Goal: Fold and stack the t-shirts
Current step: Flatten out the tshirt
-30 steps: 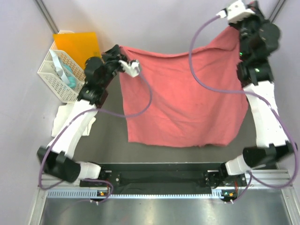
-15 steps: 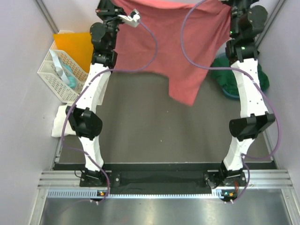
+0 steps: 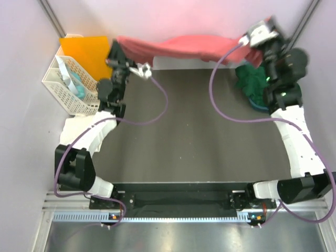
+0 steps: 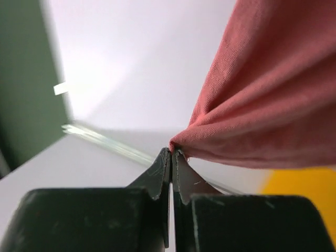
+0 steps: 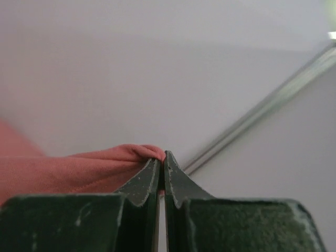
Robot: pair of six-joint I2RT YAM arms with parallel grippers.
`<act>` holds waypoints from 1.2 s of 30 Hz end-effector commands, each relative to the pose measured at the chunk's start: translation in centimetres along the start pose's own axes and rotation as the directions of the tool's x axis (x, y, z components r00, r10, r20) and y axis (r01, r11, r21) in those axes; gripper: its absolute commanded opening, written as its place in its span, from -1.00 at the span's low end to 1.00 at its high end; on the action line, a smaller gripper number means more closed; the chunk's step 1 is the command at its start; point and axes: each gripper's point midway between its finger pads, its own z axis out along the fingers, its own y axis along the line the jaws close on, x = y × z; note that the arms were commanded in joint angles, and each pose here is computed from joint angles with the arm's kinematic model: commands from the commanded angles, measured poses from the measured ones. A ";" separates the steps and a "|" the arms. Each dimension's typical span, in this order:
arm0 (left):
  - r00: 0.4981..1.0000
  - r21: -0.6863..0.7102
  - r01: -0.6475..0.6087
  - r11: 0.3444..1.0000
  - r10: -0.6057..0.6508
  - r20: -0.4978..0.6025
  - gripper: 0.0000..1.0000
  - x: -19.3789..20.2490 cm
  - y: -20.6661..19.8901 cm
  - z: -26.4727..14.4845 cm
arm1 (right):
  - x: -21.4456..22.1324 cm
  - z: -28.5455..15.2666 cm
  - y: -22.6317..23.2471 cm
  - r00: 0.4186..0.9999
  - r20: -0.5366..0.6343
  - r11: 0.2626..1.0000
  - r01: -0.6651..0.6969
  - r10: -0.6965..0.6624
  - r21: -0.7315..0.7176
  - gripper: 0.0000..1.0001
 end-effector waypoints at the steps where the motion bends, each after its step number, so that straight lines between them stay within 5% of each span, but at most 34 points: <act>1: 1.000 0.209 0.018 0.978 -0.020 0.010 -1.00 0.4 -8.7 -8.9 | 10.7 -8.6 18.1 0.958 -0.287 0.873 -0.160 0.025 -0.460 -1.00; 7: 0.997 0.498 0.039 0.866 -0.066 0.036 -1.00 -0.4 -18.5 -20.8 | 15.2 -18.6 24.6 0.880 -0.476 0.743 -0.314 -0.007 -0.591 -1.00; 12: 0.987 0.601 0.091 0.794 -0.154 0.054 -1.00 -1.8 -20.1 -23.4 | 14.7 -21.1 25.1 0.876 -0.479 0.685 -0.319 -0.051 -0.655 -1.00; 16: 0.969 0.760 0.159 0.631 -0.246 0.001 -1.00 -2.8 -20.6 -25.4 | 13.9 -20.7 24.4 0.873 -0.483 0.657 -0.327 -0.065 -0.679 -1.00; 23: 0.950 0.911 0.102 0.400 -0.311 0.031 -1.00 -4.9 -20.7 -31.0 | 12.0 -24.0 24.7 0.887 -0.438 0.453 -0.335 -0.144 -0.826 -1.00; 32: 0.963 0.933 0.069 0.354 -0.267 0.030 -1.00 -4.2 -20.6 -32.3 | 12.1 -30.2 25.9 0.888 -0.365 0.124 -0.344 -0.281 -0.931 -1.00; 36: 0.961 0.952 0.064 0.298 -0.276 0.021 -1.00 -4.2 -19.8 -32.7 | 11.3 -32.3 25.4 0.921 -0.243 -0.002 -0.256 -0.304 -0.967 -1.00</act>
